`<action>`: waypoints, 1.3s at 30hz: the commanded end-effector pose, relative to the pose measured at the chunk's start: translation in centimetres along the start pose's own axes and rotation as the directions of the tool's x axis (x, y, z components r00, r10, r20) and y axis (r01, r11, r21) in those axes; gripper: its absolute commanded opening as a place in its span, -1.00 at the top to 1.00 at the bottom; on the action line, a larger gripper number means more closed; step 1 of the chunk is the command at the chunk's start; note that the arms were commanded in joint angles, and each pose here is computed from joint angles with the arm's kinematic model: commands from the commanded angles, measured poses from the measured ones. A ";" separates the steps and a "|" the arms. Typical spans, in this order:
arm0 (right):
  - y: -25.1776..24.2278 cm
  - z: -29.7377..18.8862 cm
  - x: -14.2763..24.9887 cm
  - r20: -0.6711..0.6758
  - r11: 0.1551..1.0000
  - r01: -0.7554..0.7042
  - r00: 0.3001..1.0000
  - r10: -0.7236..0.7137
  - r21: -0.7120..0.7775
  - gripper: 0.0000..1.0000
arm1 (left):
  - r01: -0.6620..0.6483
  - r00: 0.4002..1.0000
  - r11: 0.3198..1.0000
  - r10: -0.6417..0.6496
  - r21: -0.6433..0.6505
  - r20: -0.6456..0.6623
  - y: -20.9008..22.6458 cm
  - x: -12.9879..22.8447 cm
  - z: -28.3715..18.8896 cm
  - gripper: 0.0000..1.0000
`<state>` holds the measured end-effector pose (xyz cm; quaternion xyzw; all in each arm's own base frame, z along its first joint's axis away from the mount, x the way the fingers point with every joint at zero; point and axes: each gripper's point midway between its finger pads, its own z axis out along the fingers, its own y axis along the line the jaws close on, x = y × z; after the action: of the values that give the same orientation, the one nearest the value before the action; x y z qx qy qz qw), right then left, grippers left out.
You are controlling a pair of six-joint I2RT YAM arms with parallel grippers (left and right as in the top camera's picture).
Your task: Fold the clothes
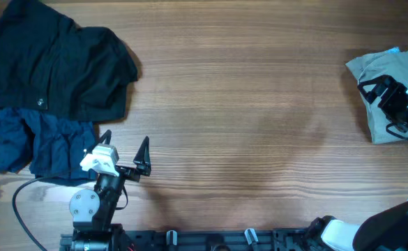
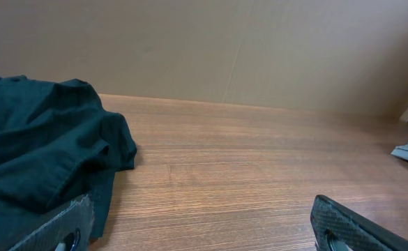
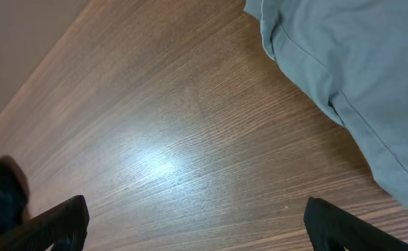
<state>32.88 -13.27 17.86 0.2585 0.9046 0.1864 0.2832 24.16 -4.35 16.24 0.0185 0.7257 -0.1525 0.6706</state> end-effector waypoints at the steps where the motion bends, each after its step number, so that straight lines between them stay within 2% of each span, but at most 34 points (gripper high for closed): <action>1: -0.1 0.4 0.0 -0.006 1.000 -0.007 1.000 0.007 0.001 -0.99 | 0.004 1.000 1.000 -0.004 -0.018 -0.001 0.4 0.1 0.0 -1.00; 12: -0.2 0.4 0.0 -0.006 1.000 -0.006 1.000 0.006 0.004 -0.99 | 0.004 1.000 1.000 -0.004 -0.019 -0.001 0.4 0.1 0.0 -1.00; 15: -1.3 -0.8 -0.4 0.033 0.990 0.027 0.999 -0.032 0.141 -1.00 | 0.004 1.000 1.000 -0.004 -0.019 -0.001 0.4 0.1 0.0 -0.99; 17: 0.1 -2.9 -0.7 0.093 0.978 0.084 0.990 -0.103 0.191 -0.99 | 0.004 1.000 1.000 -0.004 -0.019 -0.001 0.4 0.1 0.0 -1.00; 19: 2.2 -5.1 -0.8 0.155 0.957 0.153 0.969 -0.195 0.246 -1.00 | 0.004 1.000 1.000 -0.004 -0.019 -0.001 0.4 0.1 0.0 -0.99; 20: 4.9 -7.1 -0.6 0.211 0.926 0.235 0.929 -0.304 0.296 -0.99 | 0.004 1.000 1.000 -0.004 -0.019 -0.001 0.4 0.1 0.0 -0.99; 22: 8.2 -9.6 -0.5 0.297 0.883 0.314 0.857 -0.422 0.349 -1.00 | 0.004 1.000 1.000 -0.004 -0.019 -0.001 0.4 0.1 0.0 -1.00; 24: 12.4 -12.0 -0.5 0.428 0.866 0.391 0.756 -0.495 0.310 -0.99 | 0.004 1.000 1.000 -0.004 -0.019 -0.001 0.4 0.1 0.0 -1.00; 26: 15.3 -13.8 0.0 0.561 0.873 0.432 0.675 -0.478 0.225 -0.99 | 0.004 1.000 1.000 -0.004 -0.019 -0.001 0.4 0.1 0.0 -1.00; 28: 16.0 -14.8 0.7 0.678 0.887 0.434 0.605 -0.417 0.158 -1.00 | 0.004 1.000 1.000 -0.004 -0.019 -0.001 0.4 0.1 0.0 -1.00; 30: 15.4 -14.5 1.7 0.754 0.913 0.399 0.574 -0.321 0.085 -1.00 | 0.004 1.000 1.000 -0.004 -0.018 -0.001 0.4 0.1 0.0 -1.00; 34: 12.8 -11.7 4.8 0.798 0.939 0.342 0.573 -0.188 -0.024 -0.99 | 0.004 1.000 1.000 -0.004 -0.019 -0.001 0.4 0.1 0.0 -0.99; 39: 9.4 -7.7 8.8 0.791 0.937 0.347 0.583 -0.187 -0.033 -0.99 | 0.003 1.000 1.000 -0.003 -0.019 -0.001 0.4 0.1 0.0 -1.00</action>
<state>26.10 -2.39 25.99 0.1390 0.7098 0.0815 0.6857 24.18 -4.24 16.25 0.0165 0.7258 -0.1505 0.6711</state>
